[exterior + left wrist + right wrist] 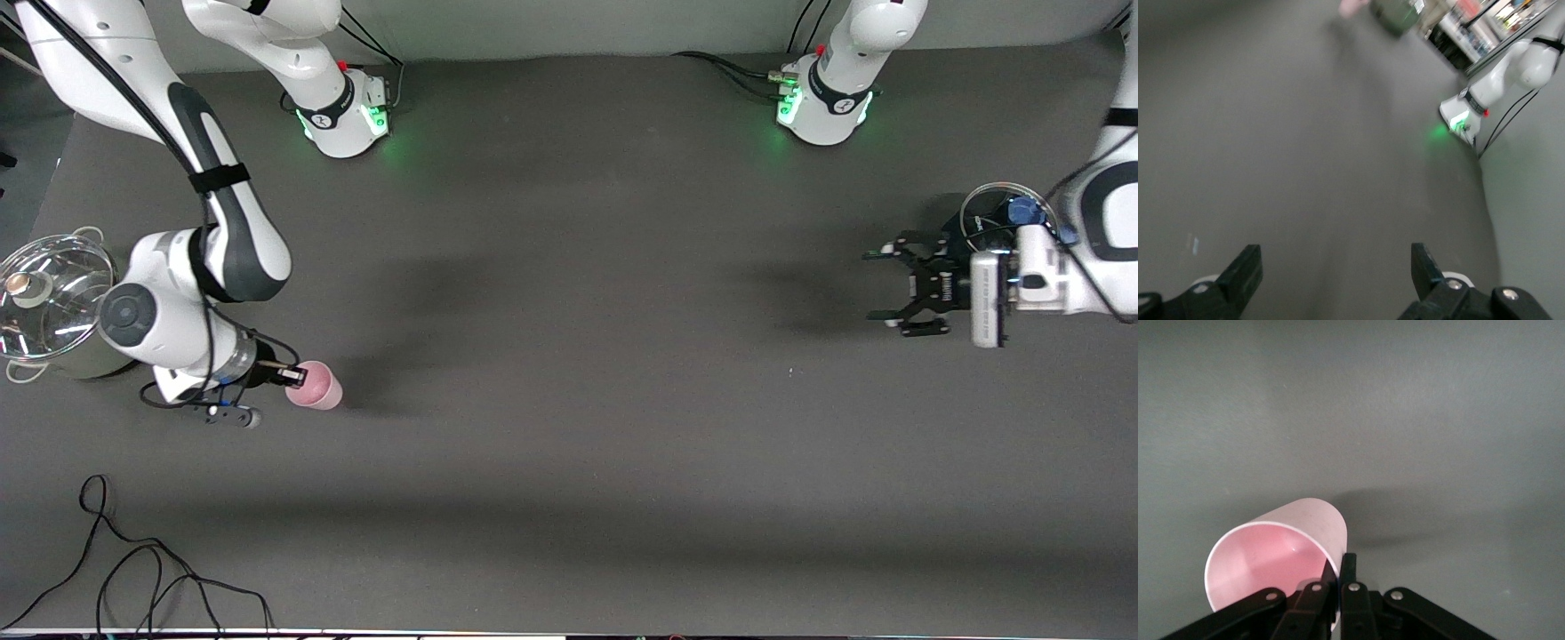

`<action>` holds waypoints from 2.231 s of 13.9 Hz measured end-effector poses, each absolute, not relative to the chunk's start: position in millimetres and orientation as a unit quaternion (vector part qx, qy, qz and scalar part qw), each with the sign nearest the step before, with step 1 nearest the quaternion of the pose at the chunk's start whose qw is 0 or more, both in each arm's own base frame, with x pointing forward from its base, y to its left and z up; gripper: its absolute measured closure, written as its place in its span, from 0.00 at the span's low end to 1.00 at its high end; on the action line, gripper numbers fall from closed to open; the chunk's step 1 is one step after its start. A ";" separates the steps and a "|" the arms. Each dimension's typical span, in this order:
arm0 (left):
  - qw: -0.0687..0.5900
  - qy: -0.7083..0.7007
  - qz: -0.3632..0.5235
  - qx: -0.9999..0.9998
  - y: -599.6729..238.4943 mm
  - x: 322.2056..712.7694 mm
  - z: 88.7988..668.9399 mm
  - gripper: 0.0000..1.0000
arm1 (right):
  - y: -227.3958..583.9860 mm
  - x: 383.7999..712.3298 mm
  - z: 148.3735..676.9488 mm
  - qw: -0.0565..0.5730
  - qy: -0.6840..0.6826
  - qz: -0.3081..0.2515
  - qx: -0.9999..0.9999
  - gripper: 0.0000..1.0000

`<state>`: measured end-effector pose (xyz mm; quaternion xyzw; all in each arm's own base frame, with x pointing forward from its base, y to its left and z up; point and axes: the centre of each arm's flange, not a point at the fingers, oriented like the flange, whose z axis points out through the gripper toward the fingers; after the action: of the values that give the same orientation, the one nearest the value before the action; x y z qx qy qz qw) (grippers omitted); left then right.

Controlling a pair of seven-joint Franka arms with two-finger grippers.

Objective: Transfer pink cup from left to right arm

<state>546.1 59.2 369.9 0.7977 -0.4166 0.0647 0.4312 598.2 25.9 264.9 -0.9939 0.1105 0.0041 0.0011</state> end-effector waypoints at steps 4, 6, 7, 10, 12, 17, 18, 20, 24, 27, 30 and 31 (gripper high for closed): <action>0.322 -0.343 -0.064 0.880 48.3 565.0 448.3 0.00 | 10.6 586.3 250.9 -0.001 0.125 0.001 -0.992 0.96; 0.269 -0.317 -0.096 0.904 37.0 564.9 477.8 0.00 | 1.7 586.4 254.2 0.006 0.142 0.000 -0.990 0.96; 0.241 -0.303 -0.108 0.916 32.4 563.4 488.7 0.00 | -0.3 585.8 254.2 0.007 0.146 0.000 -0.989 0.96; 0.170 -0.239 -0.136 0.946 9.1 555.0 517.1 0.00 | -5.5 583.2 251.3 0.006 0.152 0.004 -0.988 0.96; 0.117 -0.191 -0.143 0.964 -6.5 549.5 534.2 0.00 | -6.7 582.3 250.1 0.006 0.153 0.003 -0.988 0.96; 0.030 -0.076 -0.145 0.986 -24.5 539.7 559.3 0.00 | -8.4 580.7 249.1 0.006 0.144 0.003 -0.990 0.72; 0.025 -0.066 -0.135 0.988 -25.0 541.5 563.5 0.00 | -8.7 581.0 251.6 0.006 0.143 0.001 -0.990 0.63; 0.012 -0.052 -0.106 0.993 -31.7 544.4 573.1 0.00 | -8.5 582.0 265.3 0.007 0.141 -0.003 -0.990 0.44; -0.008 -0.051 -0.059 0.997 -46.2 546.9 588.9 0.00 | -3.3 580.0 347.4 0.011 0.132 -0.006 -0.991 0.34; -0.005 -0.049 -0.041 0.998 -43.6 551.5 591.2 0.00 | 3.1 569.6 440.4 0.013 0.124 -0.002 -0.992 0.19; -0.003 -0.045 -0.033 0.998 -39.3 555.1 592.3 0.00 | 4.3 556.7 524.6 0.013 0.120 0.016 -0.993 0.16; -0.003 -0.044 -0.031 0.999 -38.3 556.2 593.0 0.00 | 4.3 552.7 546.9 0.013 0.119 0.024 -0.993 0.16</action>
<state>556.2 -38.3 593.0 0.9985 -0.0438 -0.0314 -0.0035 552.7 4.3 546.9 -0.9926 0.1188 0.0239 0.0126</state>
